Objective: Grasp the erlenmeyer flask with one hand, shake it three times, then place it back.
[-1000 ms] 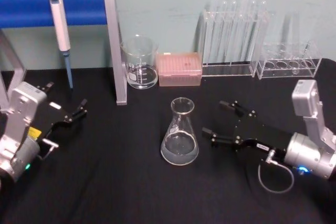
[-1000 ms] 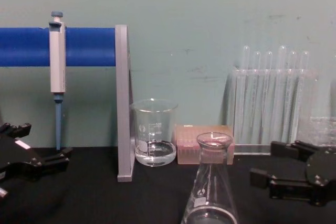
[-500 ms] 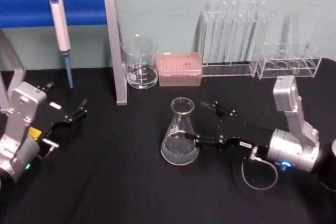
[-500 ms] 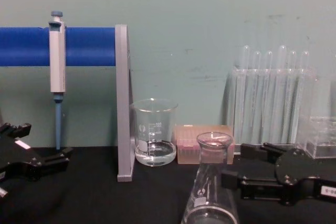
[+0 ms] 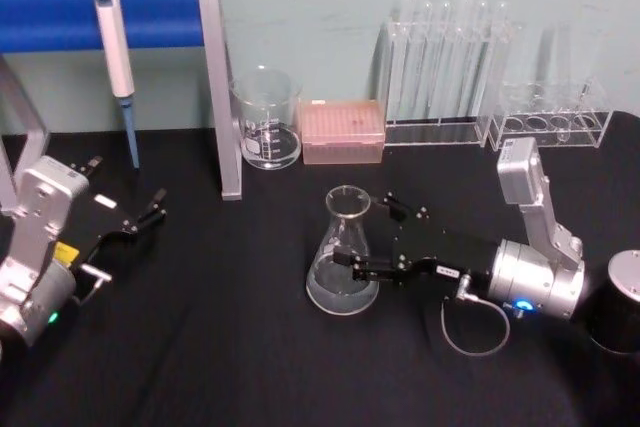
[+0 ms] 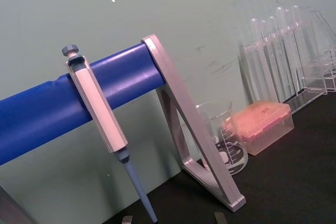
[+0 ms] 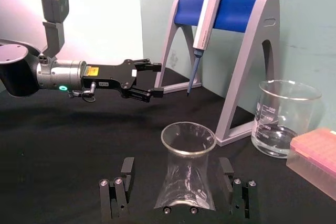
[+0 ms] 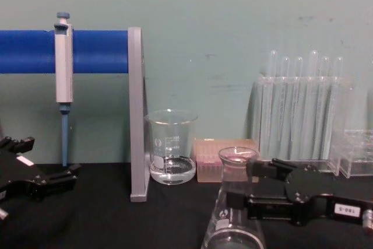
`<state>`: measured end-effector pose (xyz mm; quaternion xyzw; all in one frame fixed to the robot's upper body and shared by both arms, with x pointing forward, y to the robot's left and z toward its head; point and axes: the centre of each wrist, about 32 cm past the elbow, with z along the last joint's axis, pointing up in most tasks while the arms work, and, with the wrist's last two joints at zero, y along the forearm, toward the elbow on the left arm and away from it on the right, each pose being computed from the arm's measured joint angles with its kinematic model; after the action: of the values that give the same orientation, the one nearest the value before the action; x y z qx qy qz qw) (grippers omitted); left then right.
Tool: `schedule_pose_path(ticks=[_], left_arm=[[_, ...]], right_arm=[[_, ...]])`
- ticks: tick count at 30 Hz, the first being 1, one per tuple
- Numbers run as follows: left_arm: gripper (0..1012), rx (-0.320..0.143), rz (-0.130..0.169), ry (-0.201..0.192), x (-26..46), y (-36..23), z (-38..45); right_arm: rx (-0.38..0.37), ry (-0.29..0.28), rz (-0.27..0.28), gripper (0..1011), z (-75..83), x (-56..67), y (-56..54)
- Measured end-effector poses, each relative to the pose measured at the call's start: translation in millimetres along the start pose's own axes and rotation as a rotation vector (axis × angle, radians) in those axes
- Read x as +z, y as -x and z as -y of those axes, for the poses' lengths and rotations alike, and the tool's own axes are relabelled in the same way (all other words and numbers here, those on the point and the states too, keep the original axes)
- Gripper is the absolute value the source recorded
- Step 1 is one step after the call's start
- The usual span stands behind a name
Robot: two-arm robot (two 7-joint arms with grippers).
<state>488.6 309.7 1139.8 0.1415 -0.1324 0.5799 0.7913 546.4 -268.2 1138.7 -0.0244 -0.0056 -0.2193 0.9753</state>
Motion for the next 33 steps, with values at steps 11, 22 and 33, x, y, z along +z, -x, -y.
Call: schedule_pose_path(ticks=[11,22,33], left_arm=[[1001,0.0,0.0,0.0,0.0,0.0,0.0],[1001,0.0,0.0,0.0,0.0,0.0,0.0],[1001,0.0,0.0,0.0,0.0,0.0,0.0]], right_arm=[[0.004,-0.005,0.002,1000,-10.1,1.4,-6.5],[0.001,-0.002,0.002,1000,-15.7,1.2,-9.3],[-0.02,0.008,0.005,1000,-16.1,1.0,-8.7]])
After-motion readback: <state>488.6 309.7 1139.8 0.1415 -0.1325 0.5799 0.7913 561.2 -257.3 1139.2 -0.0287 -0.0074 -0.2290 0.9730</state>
